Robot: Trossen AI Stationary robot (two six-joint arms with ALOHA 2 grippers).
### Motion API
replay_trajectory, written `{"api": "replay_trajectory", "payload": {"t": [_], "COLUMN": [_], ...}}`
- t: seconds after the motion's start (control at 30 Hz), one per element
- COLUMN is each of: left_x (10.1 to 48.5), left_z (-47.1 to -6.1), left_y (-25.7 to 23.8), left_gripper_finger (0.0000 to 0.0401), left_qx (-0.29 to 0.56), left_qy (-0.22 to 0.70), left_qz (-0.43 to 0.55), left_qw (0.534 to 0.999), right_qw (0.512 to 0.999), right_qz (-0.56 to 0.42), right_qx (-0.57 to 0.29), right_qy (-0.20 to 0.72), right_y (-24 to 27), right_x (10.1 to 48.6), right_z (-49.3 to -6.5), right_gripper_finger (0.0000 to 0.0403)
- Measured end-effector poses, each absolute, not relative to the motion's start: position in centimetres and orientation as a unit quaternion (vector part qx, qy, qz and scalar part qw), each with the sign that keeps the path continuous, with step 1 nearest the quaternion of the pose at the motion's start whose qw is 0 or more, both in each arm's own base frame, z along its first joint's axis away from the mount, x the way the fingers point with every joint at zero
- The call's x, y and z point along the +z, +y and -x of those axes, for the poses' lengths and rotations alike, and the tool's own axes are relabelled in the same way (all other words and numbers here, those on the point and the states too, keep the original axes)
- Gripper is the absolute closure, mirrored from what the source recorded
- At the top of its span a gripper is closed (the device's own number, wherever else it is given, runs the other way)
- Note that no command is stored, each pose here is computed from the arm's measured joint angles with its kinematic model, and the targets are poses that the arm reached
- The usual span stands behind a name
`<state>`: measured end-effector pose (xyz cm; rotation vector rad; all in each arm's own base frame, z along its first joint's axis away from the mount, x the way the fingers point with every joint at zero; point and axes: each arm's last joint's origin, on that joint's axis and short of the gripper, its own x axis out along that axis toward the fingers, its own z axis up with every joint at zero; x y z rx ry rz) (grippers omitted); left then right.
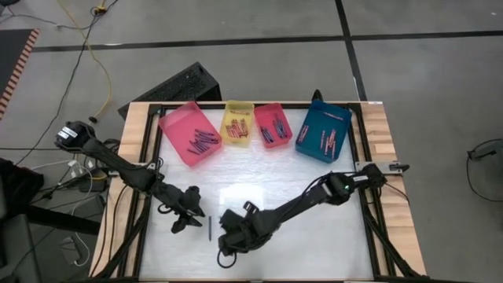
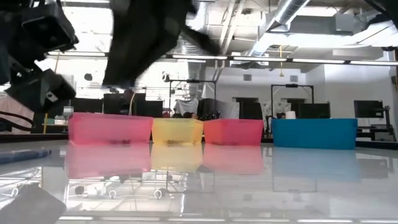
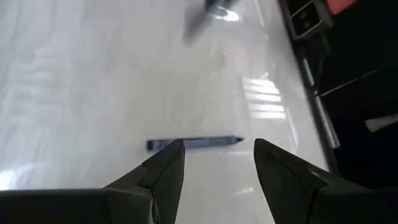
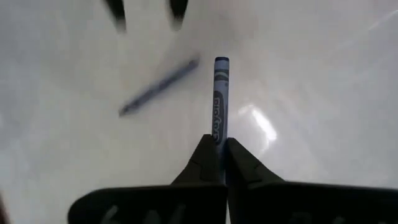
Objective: Sort crayons
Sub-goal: Put the blue crayon into the red bin
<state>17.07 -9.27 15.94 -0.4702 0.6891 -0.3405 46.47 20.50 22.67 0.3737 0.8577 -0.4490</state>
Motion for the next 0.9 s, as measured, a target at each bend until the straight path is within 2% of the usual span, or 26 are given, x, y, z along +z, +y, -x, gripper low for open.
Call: {"api": "replay_trajectory", "payload": {"t": [0.2, 0.4, 0.67, 0.9], "left_x": [14.6, 14.2, 14.3, 14.4], "left_z": [-16.3, -16.1, -16.2, -16.2], "left_y": [-8.9, -8.8, -8.7, -8.7], "left_gripper_finger": [0.0218, 0.0218, 0.0218, 0.0218], "left_qx": [-0.155, -0.155, -0.155, -0.147], "left_qy": [0.358, 0.330, 0.299, 0.303], "left_qz": [0.233, 0.248, 0.242, 0.273], "left_qw": [0.891, 0.898, 0.910, 0.901], "right_qw": [0.872, 0.871, 0.824, 0.800], "right_qz": [-0.156, -0.133, -0.077, -0.078], "right_qx": [-0.268, -0.342, -0.420, -0.405], "right_qy": [0.379, 0.326, 0.373, 0.436], "right_y": [17.5, 13.0, 6.2, -0.1], "right_x": [27.9, 33.3, 34.0, 34.0], "right_z": [-44.5, -42.3, -41.5, -41.8], "right_gripper_finger": [0.0399, 0.0400, 0.0400, 0.0400]}}
